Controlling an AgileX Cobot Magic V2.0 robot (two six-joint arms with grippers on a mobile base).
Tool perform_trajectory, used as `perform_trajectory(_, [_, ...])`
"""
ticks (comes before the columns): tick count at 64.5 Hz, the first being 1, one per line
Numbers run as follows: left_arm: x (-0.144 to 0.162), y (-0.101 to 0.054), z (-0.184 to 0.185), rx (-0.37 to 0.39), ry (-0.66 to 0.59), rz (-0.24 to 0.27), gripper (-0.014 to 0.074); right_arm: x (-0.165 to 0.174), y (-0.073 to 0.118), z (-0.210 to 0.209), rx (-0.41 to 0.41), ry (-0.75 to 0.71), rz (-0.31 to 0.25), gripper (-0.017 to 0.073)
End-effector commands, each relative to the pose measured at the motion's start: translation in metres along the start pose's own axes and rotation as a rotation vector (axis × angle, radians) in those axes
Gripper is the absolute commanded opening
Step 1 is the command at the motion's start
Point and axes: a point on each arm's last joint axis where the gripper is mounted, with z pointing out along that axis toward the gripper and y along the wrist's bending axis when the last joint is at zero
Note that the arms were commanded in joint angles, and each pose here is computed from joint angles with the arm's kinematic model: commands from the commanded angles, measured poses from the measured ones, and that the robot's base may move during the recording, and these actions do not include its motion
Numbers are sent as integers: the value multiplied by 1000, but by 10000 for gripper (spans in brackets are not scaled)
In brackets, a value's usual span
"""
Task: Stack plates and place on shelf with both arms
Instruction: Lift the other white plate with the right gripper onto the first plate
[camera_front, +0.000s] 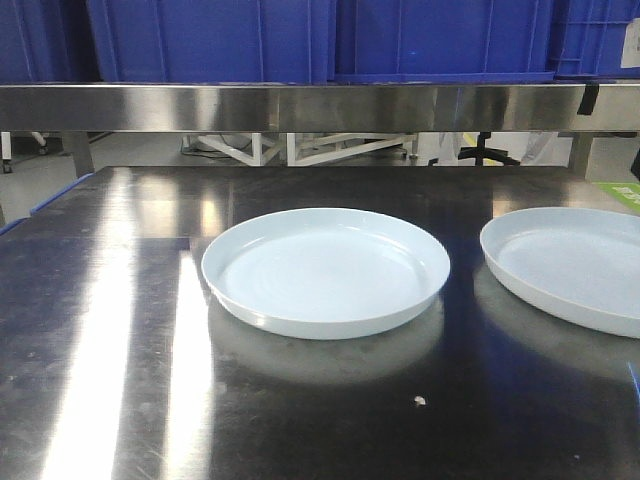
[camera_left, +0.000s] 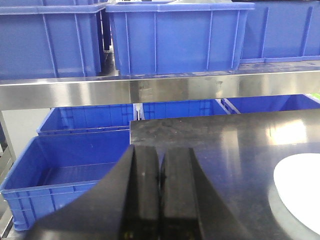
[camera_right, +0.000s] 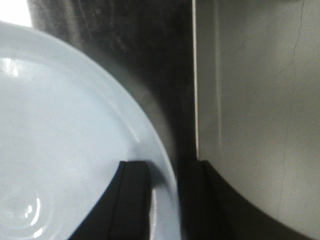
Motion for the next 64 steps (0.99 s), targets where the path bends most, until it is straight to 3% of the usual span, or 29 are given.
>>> perform_trajectory(1, [-18, 2, -1, -15, -106, -3, 82, -5, 1, -16, -1, -52, -14, 202])
perform_trajectory(12, [-18, 2, -1, -15, -106, -3, 82, -4, -1, -28, 0, -78, -10, 41])
perform_trajectory(22, [-18, 2, -1, -15, -106, -3, 82, -2, -8, -41, 2, -104, 15, 48])
perform_trajectory(33, [-18, 2, -1, -15, -106, -3, 82, 0, -20, -63, -37, -169, 115, 48])
perform_trajectory(43, [-18, 2, -1, -15, -106, -3, 82, 2, -25, -86, -123, -248, 212, 48])
perform_trajectory(55, [-18, 2, -1, -15, -106, -3, 82, 4, -6, -105, -274, -304, 233, 48])
perform_trajectory(64, [-18, 2, -1, -15, -105, -3, 82, 7, 29, -107, -343, -289, 151, 48])
